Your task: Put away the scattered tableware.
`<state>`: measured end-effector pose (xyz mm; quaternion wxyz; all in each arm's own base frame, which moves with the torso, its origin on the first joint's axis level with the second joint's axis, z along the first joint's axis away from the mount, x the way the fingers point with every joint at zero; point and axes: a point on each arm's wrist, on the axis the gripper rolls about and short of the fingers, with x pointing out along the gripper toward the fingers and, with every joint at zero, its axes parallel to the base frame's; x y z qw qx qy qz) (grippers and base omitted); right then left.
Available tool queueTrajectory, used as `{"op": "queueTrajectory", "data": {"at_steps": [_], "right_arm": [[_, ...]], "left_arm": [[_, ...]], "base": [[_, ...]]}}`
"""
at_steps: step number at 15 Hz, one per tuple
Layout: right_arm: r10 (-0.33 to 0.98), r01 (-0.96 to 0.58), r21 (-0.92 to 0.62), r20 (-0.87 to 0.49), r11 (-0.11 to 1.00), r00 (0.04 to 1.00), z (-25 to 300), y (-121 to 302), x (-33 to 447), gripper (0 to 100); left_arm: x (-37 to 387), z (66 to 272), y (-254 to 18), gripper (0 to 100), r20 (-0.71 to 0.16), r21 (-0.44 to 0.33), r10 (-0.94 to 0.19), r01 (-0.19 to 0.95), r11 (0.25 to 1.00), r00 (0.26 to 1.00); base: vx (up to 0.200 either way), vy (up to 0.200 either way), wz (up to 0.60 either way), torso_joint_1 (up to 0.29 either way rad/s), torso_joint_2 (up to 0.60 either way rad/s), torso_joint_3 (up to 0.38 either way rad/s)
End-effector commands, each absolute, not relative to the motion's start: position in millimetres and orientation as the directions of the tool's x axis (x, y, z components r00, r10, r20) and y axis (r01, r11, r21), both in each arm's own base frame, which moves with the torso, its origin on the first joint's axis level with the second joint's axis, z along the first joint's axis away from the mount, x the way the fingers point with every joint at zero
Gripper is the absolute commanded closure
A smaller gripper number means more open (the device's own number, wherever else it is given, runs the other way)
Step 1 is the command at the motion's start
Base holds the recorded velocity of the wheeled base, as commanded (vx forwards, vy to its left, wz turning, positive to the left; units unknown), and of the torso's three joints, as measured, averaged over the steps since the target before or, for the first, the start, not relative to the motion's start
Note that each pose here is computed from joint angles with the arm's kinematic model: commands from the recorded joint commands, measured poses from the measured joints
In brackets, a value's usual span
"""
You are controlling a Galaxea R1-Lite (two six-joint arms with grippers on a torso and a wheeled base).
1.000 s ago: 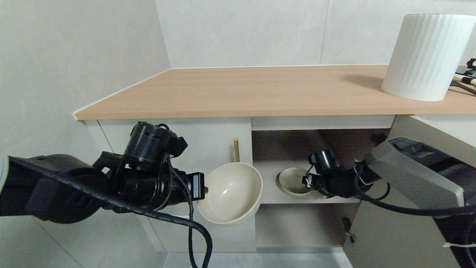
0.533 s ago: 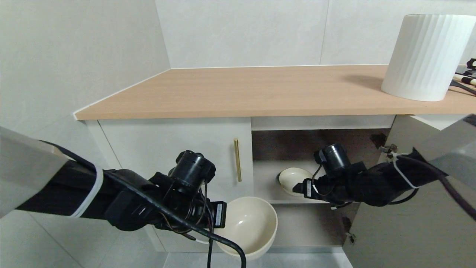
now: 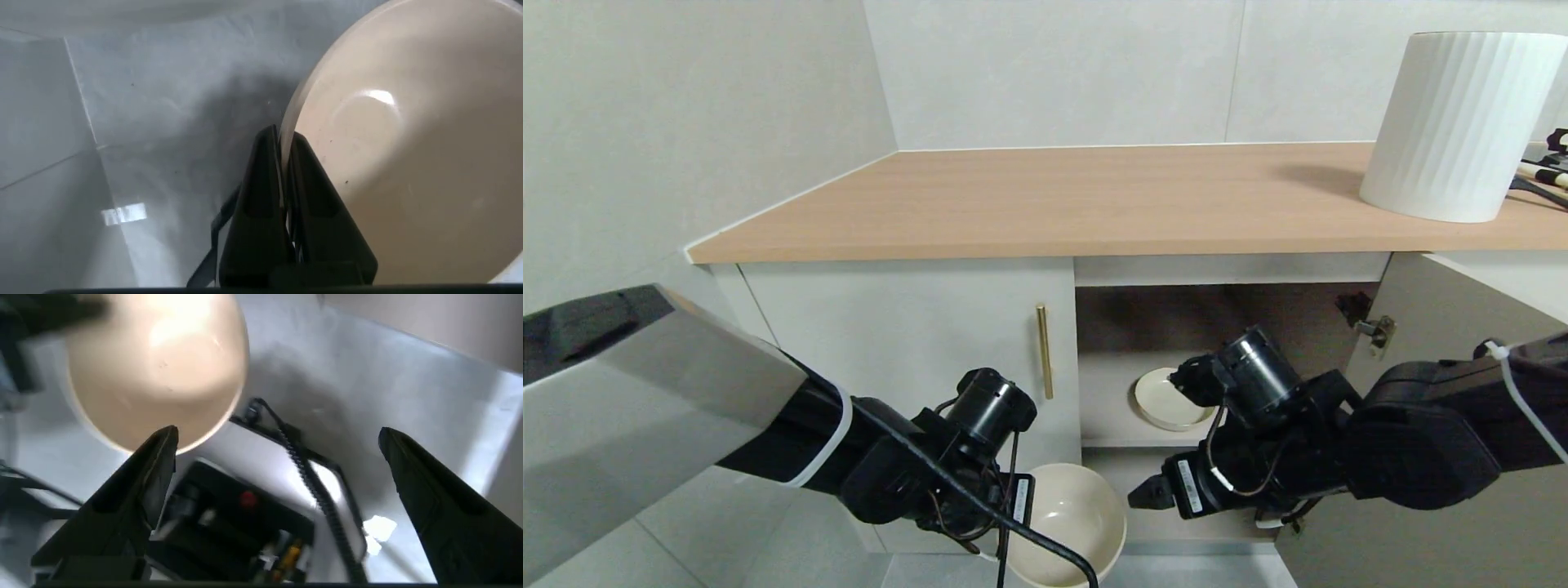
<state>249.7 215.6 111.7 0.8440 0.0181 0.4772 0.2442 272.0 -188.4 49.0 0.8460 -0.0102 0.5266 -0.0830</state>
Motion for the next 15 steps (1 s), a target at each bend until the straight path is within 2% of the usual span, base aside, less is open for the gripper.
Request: {"op": "queueTrajectory", "data": {"at_steps": [1,7,13,14,15], "right_arm": [[0.337,-0.390,0.168,-0.843,0.905,0.419,84,232,248,0],[0.314,-0.359,0.159,-0.846,0.920,0.431,74,243,255,0],[0.322,-0.320,0.190,-0.839,0.928,0.438,74,248,260,0],[0.323,-0.320,0.191,-0.840,0.928,0.435,74,249,260,100],[0.324,-0.326,0.190,-0.842,0.926,0.431,73,250,258,100]], "left_arm": [[264,58,-193,100,-0.874,-0.091,-0.150,0.147,0.985,0.463],[252,66,-203,100,-0.864,-0.081,-0.164,0.189,0.979,0.477],[249,62,-206,100,-0.868,-0.076,-0.165,0.202,0.976,0.468],[249,63,-206,100,-0.867,-0.077,-0.166,0.202,0.976,0.469],[249,63,-206,100,-0.867,-0.077,-0.166,0.202,0.976,0.469]], "base": [[0.000,0.000,0.00,0.000,0.00,0.000],[0.000,0.000,0.00,0.000,0.00,0.000],[0.000,0.000,0.00,0.000,0.00,0.000],[0.000,0.000,0.00,0.000,0.00,0.000],[0.000,0.000,0.00,0.000,0.00,0.000]]}}
